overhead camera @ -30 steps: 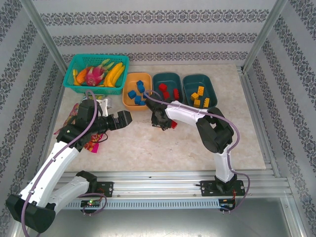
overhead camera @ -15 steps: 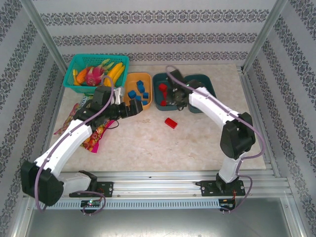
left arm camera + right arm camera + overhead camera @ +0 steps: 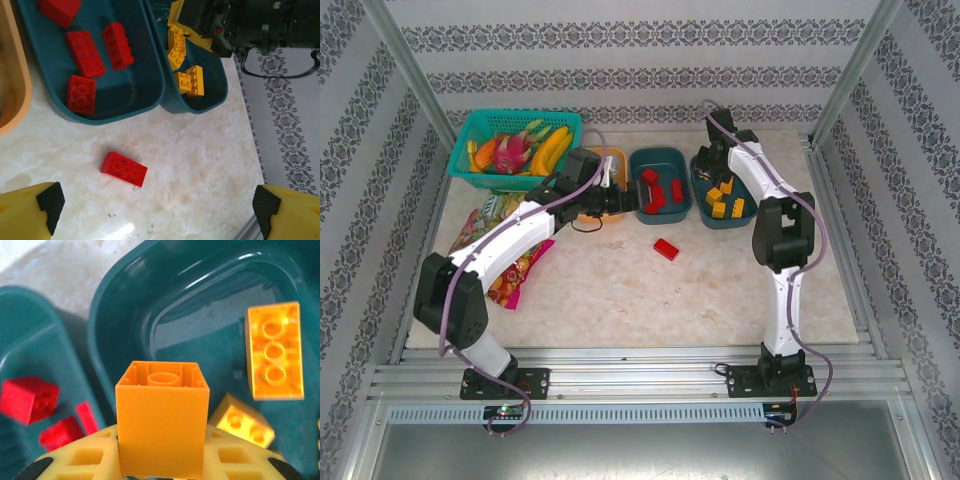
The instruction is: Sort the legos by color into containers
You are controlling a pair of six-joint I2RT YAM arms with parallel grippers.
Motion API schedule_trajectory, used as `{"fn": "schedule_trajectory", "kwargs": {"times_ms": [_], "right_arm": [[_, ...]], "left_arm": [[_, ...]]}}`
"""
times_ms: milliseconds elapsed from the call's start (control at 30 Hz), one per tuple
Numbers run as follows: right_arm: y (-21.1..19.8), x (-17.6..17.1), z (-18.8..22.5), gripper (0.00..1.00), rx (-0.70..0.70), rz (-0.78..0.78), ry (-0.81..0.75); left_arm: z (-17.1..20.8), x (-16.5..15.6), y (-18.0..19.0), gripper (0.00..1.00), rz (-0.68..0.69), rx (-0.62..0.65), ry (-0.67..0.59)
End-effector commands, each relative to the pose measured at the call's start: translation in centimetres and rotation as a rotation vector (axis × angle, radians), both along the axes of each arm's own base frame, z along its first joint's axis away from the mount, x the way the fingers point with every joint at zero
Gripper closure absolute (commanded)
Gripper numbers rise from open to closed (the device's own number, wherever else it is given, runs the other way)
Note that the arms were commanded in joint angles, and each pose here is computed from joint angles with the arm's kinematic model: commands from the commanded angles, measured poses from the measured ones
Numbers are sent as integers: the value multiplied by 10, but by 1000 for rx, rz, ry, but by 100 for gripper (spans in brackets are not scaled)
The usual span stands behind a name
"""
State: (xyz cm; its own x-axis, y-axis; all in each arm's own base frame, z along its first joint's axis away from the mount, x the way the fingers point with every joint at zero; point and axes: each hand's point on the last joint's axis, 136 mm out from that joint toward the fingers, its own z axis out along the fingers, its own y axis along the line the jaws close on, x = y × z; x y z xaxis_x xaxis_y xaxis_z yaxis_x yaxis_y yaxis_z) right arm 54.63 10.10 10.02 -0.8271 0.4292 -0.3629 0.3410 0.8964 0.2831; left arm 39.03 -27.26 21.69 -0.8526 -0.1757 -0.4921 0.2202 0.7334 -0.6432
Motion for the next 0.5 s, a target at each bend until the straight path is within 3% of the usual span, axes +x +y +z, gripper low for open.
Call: {"fn": "schedule_trajectory", "kwargs": {"times_ms": [0,300,467], "right_arm": [[-4,10,-6,73,17,20,23],[-15,23,-46,64,40,23,104],[-13,24,-32,52,39,40,81]], "left_arm": [[17,17,-14,1,-9,-21,-75],[16,33,-32,2,-16,-28,-67],[22,34,-36,2,-23,-43,-68]]}}
